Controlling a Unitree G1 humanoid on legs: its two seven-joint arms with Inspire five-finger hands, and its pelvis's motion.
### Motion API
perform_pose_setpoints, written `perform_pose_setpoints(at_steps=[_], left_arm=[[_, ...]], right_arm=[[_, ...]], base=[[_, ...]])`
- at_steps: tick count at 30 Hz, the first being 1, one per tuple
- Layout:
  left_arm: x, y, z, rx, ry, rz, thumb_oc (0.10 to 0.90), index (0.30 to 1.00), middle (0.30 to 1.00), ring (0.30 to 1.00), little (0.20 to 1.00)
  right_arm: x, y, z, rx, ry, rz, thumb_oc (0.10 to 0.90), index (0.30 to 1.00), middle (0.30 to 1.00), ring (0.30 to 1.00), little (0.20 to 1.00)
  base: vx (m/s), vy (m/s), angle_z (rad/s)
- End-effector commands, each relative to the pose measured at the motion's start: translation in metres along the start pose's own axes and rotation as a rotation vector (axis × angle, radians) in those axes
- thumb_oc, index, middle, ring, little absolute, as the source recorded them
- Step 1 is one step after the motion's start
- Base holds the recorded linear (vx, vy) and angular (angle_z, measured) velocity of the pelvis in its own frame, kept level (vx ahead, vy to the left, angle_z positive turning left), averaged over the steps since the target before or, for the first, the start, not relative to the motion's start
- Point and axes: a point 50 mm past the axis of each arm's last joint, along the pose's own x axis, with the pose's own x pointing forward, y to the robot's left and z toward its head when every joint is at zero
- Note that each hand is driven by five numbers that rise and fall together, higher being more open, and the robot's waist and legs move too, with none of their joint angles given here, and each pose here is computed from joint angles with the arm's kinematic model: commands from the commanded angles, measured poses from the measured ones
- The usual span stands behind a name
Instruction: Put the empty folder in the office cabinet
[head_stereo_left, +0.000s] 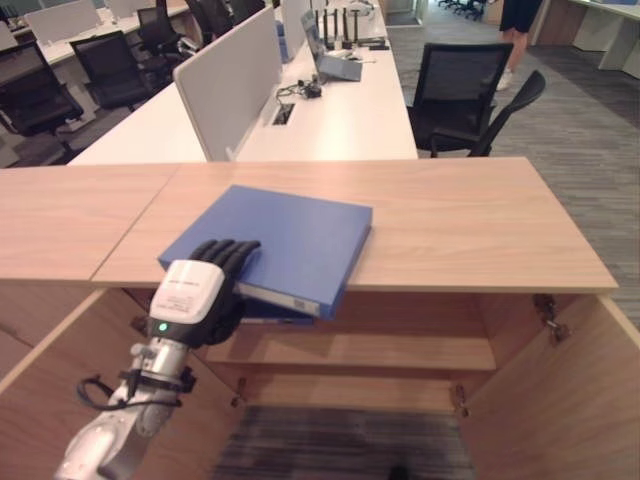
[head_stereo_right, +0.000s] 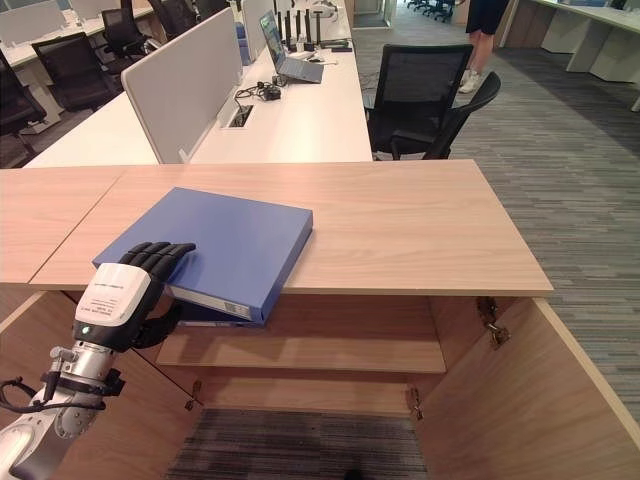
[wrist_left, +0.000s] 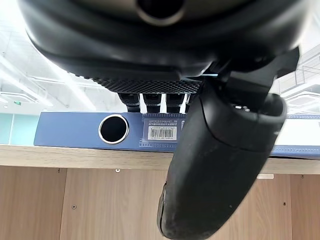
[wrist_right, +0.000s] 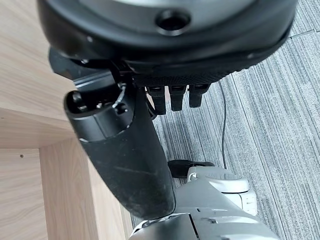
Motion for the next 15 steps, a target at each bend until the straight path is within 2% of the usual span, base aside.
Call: perform_pose_setpoints(at_steps=[1,15], left_arm=[[0.028,0.035,0.005,0.096,-0.12,0.133,0.8,0.9,0.9,0.9,0.9],[0.024,0.055,0.005,0.094,-0.108,0.235,0.8,0.9,0.9,0.9,0.9]], right_arm=[[0.005,-0.002,0.027,0.028,-0.056,-0.019,0.8,0.9,0.9,0.9,0.9],[0.004,0.001,0.023,0.025,-0.04,-0.016,0.8,0.9,0.9,0.9,0.9]], base=[[0.0,0.0,0.0],[0.0,0.0,0.0]])
